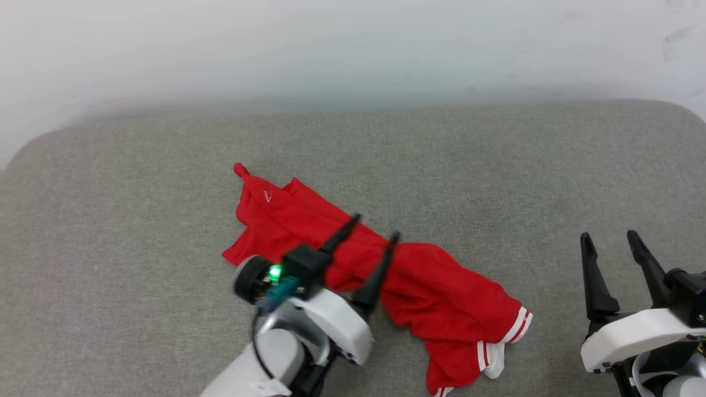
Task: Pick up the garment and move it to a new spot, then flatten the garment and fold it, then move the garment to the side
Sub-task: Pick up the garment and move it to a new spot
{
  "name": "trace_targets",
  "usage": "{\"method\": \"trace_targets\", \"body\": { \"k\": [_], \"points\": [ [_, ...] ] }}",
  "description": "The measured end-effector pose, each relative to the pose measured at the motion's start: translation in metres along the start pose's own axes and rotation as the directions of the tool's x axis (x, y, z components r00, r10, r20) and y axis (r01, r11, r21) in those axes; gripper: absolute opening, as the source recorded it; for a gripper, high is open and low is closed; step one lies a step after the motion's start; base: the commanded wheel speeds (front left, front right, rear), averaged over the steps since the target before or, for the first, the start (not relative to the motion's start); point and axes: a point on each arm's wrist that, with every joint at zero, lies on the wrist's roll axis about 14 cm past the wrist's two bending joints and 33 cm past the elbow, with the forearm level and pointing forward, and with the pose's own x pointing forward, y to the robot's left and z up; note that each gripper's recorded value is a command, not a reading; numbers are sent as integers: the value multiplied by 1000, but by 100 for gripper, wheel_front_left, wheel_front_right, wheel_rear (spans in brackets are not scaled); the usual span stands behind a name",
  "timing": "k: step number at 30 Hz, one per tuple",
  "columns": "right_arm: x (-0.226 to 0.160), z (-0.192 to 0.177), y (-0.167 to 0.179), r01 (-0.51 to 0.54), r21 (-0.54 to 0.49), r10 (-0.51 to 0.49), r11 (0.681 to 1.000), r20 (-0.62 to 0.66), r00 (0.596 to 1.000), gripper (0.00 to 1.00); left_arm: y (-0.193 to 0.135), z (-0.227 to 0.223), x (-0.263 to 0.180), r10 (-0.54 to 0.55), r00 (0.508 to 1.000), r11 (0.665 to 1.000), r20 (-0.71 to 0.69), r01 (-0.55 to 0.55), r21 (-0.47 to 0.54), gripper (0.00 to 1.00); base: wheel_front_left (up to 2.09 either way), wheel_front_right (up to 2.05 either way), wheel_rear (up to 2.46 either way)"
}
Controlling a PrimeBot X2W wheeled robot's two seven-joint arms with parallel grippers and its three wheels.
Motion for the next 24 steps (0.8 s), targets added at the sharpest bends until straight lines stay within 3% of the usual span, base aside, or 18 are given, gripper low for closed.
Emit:
{"method": "trace_targets", "body": {
  "k": [6, 14, 18, 24],
  "points": [
    [-5, 3, 4, -12, 8, 12, 1000, 4, 1000, 100, 57, 22, -26, 224, 971, 974, 83, -225, -1, 100, 0, 0, 0],
    [-11, 4, 12, -37, 10, 37, 999, 4, 999, 100, 124, 25, -83, 469, 878, 880, 93, -474, 41, 100, 0, 0, 0],
    [-13, 5, 13, -41, 7, 41, 999, 0, 999, 100, 143, 28, -106, 521, 848, 846, 98, -528, 71, 100, 0, 0, 0],
    [-17, 5, 14, -42, 1, 42, 999, 1, 999, 100, 139, 24, -116, 503, 861, 855, 81, -509, 98, 100, 0, 0, 0]
  ]
}}
